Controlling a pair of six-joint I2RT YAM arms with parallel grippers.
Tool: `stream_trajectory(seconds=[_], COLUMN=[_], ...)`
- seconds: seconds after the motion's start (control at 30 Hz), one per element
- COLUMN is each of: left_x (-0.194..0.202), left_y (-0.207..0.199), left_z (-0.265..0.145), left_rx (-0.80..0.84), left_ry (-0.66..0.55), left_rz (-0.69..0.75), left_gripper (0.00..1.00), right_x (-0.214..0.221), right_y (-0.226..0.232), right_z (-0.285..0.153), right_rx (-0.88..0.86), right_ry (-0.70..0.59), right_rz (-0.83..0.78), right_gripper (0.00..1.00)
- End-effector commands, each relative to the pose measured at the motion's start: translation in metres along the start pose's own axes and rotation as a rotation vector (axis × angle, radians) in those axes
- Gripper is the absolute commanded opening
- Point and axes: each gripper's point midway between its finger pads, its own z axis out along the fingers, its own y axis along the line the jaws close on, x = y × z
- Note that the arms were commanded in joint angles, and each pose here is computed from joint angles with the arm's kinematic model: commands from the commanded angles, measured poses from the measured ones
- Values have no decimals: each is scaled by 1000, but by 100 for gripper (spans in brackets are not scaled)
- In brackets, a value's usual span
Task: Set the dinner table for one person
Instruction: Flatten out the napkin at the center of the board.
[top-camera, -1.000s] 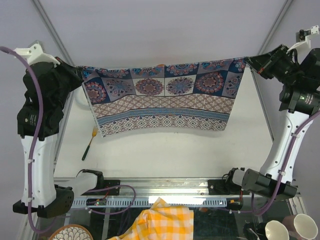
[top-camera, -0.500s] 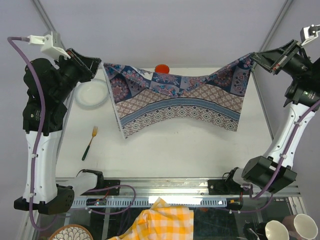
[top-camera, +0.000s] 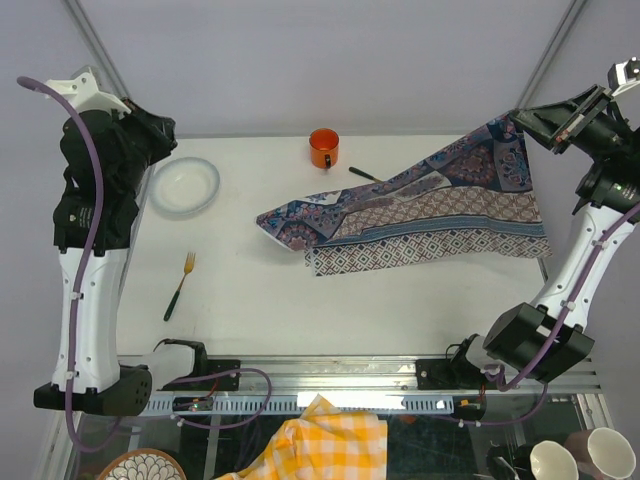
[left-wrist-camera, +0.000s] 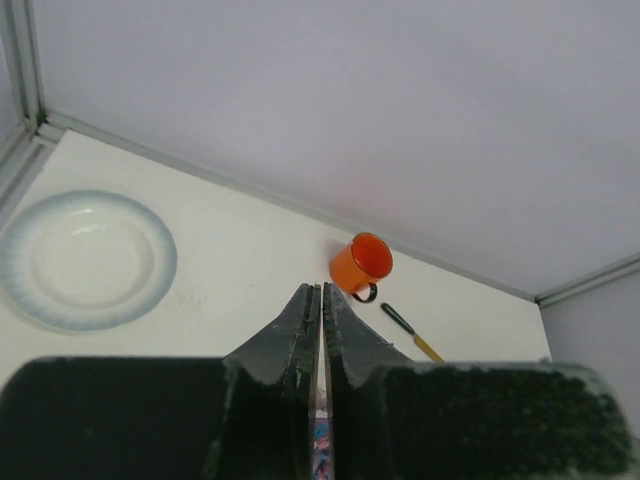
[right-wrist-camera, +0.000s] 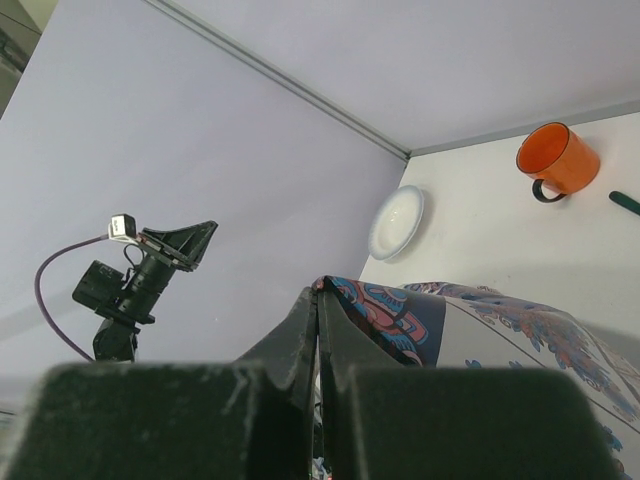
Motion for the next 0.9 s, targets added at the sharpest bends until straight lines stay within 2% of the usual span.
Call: stream_trajectory(seconds=[0.0, 0.03, 0.1, 0.2, 0.23, 0.33, 0.5, 0.63, 0.87], left_x=[25, 40, 70, 110, 122, 153, 211, 251, 304], left_y=[-12, -13, -19, -26, -28, -26, 15, 36, 43], left_z=[14, 19, 28, 33, 32, 30, 20, -3, -43], left_rx=[75, 91, 132, 187, 205, 216, 76, 30, 67], left_ry=[99, 156, 282, 458, 513, 644, 795, 859, 963], left_rz=[-51, -66, -87, -131, -149, -189, -190, -243, -413], left_gripper=[15, 26, 40, 73, 78, 84, 85, 84, 82], right_x=[-1, -1, 0, 0, 0, 1, 2, 2, -1], right_y=[25, 26, 28, 29, 29, 30, 29, 29, 32], right_z=[0, 0, 1, 2, 3, 3, 3, 4, 5], right_rx=[-26, -28, -31, -31, -31, -31, -31, -32, -32], right_ry=[-15, -13, -10, -10, -9, -8, -7, -5, -9], right_rz=[-68, -70, -75, -76, -75, -76, -76, -77, -80], right_gripper=[0, 0, 0, 0, 0, 0, 0, 0, 0])
